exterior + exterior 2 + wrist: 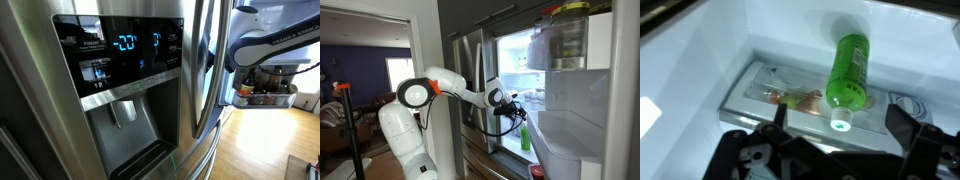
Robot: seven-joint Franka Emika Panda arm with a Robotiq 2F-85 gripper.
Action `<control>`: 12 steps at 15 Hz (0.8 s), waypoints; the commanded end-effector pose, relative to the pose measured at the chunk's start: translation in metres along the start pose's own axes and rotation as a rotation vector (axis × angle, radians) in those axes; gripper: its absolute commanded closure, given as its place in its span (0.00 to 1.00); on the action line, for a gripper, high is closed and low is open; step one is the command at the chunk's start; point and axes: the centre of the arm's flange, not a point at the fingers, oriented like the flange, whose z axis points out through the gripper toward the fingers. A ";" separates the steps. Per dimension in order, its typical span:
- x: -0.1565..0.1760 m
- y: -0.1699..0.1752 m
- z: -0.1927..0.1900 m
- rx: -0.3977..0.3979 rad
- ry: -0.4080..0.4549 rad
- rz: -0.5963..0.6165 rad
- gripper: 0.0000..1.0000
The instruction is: Remove the green bottle from the middle fridge door shelf and put it in front of the crisper drawer on the bottom shelf
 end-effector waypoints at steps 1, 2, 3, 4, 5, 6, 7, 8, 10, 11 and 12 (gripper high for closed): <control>-0.032 0.012 -0.052 -0.040 0.000 0.013 0.00; -0.037 0.015 -0.066 -0.051 0.006 0.020 0.00; -0.040 0.017 -0.079 -0.066 0.008 0.026 0.00; -0.046 0.019 -0.094 -0.075 0.021 0.036 0.00; -0.050 0.020 -0.104 -0.083 0.027 0.045 0.00; -0.053 0.022 -0.116 -0.097 0.028 0.054 0.00; -0.058 0.022 -0.127 -0.105 0.033 0.070 0.00; -0.063 0.023 -0.138 -0.122 0.036 0.085 0.00; -0.074 0.024 -0.158 -0.145 0.033 0.121 0.00; -0.079 0.025 -0.167 -0.147 0.030 0.148 0.00; -0.084 0.025 -0.172 -0.149 0.033 0.169 0.00</control>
